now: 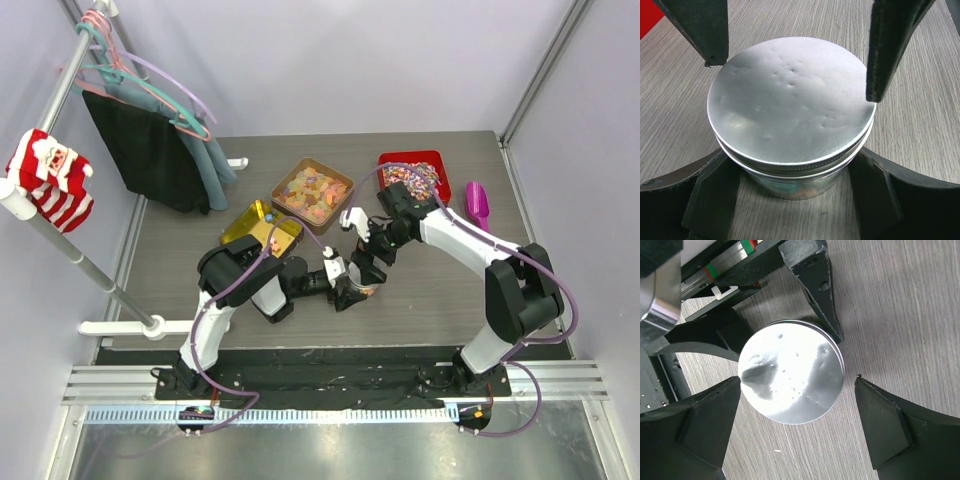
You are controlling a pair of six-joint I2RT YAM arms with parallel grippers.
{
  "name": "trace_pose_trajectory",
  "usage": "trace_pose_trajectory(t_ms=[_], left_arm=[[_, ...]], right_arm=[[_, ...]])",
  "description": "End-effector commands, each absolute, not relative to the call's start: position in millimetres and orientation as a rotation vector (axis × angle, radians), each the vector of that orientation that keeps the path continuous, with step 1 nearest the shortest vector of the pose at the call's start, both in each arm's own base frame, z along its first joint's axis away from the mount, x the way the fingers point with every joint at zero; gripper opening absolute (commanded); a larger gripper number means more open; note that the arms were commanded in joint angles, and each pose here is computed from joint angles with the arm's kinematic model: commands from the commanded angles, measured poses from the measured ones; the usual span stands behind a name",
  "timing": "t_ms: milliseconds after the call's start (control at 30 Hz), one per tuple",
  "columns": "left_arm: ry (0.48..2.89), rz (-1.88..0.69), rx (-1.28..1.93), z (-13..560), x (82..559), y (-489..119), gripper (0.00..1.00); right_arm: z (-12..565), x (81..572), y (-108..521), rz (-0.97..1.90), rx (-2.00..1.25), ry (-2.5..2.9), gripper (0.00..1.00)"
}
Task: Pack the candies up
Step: Screw the bottle lid onto the packing bottle.
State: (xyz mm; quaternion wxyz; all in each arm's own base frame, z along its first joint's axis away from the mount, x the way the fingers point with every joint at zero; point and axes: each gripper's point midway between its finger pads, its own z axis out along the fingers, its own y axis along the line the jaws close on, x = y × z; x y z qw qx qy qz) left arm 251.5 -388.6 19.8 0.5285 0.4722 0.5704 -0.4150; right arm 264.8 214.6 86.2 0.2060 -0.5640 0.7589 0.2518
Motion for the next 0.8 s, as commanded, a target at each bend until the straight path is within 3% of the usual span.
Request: trace_pose_trajectory(t_ms=[0,333,533,767], left_arm=[[1.254,-0.946,1.130,30.9,254.1,-391.4,0.74],[1.252,-0.943,1.131,31.1,254.3,-390.8,0.74],[1.250,-0.943,1.133,31.1,253.8,-391.2,0.74],[1.249,-0.941,1.133,31.1,254.4,-390.8,0.74]], right_arm=[[101.3,269.5,224.1,0.726,-1.567,2.053,1.00],[83.4,268.5,223.3,0.687,-1.605,2.091,0.99],[75.6,273.8,224.4,0.633,-1.601,2.117,0.89],[93.3,281.0,229.2,0.625,-1.562,2.067,0.89]])
